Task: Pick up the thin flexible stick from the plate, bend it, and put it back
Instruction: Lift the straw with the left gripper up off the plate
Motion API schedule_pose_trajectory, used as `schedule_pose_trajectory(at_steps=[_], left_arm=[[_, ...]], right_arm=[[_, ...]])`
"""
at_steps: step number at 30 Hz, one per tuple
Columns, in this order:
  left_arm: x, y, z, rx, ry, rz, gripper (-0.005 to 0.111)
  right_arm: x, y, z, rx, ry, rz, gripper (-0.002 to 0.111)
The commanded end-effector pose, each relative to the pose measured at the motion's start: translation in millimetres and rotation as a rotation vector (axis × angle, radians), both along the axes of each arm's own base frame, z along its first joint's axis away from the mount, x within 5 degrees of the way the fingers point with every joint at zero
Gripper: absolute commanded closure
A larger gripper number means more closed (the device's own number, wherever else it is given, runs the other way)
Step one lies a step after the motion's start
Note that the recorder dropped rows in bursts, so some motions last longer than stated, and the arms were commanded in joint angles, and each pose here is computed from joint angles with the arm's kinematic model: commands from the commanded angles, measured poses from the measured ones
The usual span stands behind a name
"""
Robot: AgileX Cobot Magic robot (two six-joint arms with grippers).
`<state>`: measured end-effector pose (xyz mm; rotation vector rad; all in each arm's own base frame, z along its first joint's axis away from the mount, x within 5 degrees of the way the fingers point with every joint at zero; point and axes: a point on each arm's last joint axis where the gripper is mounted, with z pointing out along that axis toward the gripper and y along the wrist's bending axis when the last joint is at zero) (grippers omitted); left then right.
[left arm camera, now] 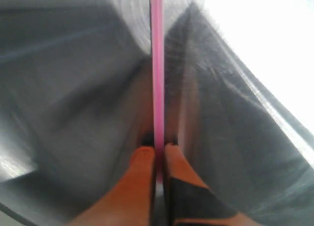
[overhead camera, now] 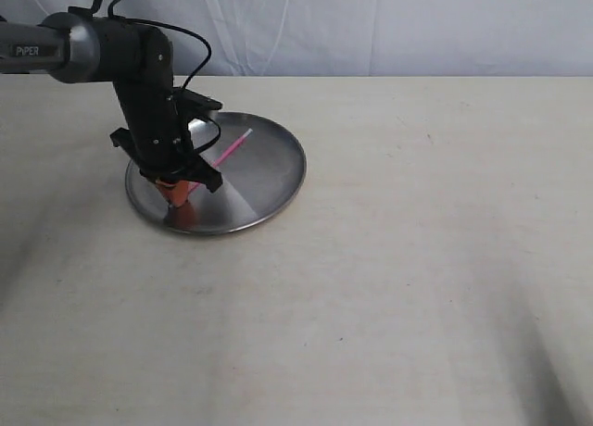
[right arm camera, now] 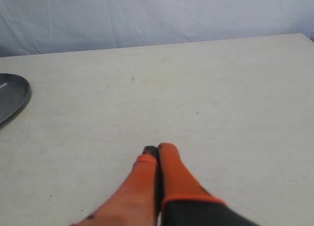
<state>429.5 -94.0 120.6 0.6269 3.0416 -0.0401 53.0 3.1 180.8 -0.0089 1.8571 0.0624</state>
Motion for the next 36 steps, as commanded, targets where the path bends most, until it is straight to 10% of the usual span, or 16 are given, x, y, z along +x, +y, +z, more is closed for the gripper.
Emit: schedule_pose_trajectory(at_steps=[1,16,22,33,36], left_arm=[[-1,-1,2,-0.005,-0.001,0.012,0.107],[-18,-15,84,-0.222,-0.106,-0.020,0.107],[-81,-25,96,-0.491,-0.113,-0.092,0.107],[-160,-30,127,-0.806,-0.215,-0.188,0.107],[-169,-31,139,-0.834,-0.230,-0.216,0.107]], right_arm=[[0,0,0,0.002,-0.017,-0.005,0.109],[0,-2,1,-0.068,-0.031,-0.011,0.109],[2,-1,40,-0.098,-0.457,-0.006,0.109],[2,-1,43,-0.151,-0.492,-0.001,0.109],[-2,-1,56,0.136,-0.635,-0.007,0.109]])
